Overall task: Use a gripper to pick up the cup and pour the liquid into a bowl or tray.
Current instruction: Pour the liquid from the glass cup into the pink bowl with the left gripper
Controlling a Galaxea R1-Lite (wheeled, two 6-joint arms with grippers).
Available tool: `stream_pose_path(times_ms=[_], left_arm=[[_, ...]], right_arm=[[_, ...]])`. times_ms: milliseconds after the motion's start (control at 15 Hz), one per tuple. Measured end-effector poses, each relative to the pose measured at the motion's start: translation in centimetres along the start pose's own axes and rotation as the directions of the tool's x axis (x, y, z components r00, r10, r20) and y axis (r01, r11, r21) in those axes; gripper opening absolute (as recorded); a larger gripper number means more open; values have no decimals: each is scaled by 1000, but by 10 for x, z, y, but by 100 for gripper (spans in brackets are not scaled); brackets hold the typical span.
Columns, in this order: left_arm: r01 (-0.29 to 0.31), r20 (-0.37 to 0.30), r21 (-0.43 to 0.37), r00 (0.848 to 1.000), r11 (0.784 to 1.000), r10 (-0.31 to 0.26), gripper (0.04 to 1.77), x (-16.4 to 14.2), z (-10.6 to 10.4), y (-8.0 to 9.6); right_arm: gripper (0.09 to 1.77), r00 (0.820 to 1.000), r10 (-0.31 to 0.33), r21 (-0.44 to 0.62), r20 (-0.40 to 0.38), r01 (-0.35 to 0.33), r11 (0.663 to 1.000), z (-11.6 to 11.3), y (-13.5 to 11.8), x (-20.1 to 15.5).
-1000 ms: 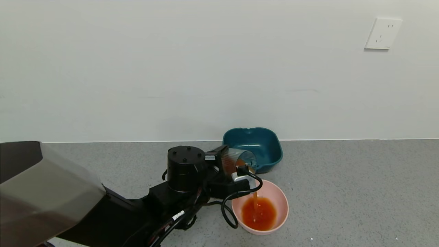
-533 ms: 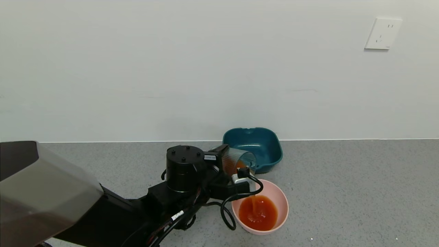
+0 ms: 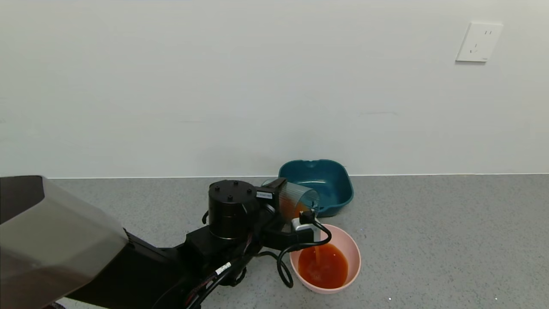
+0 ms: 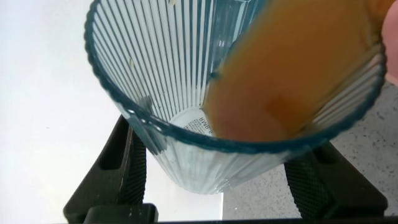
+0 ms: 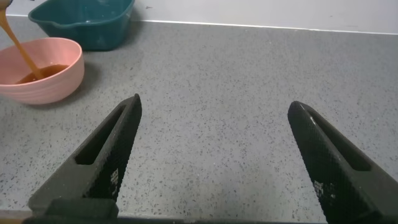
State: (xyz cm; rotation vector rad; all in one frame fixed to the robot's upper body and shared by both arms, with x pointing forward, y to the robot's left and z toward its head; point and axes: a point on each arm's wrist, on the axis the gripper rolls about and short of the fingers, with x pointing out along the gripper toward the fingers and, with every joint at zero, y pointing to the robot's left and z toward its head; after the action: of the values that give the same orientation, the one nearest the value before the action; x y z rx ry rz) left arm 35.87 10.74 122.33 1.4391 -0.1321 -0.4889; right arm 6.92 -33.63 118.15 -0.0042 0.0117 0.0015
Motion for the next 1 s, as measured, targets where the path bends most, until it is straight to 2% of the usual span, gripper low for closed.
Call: stream_pose_path(times_ms=[667,800,1000], left_arm=[[-22,-4,88,1000,996,22,126,-6,7,5],[-38,0,137,999,990,39,126,-7,10,9],[-45,11,161,999,986,44,126,-8,13,11]], right_arm=[[171,1000,0,0,0,0,1000,0,0,0],[171,1000,-1,0,0,1,1000,0,0,0],[171,1000,0,0,0,0,1000,0,0,0]])
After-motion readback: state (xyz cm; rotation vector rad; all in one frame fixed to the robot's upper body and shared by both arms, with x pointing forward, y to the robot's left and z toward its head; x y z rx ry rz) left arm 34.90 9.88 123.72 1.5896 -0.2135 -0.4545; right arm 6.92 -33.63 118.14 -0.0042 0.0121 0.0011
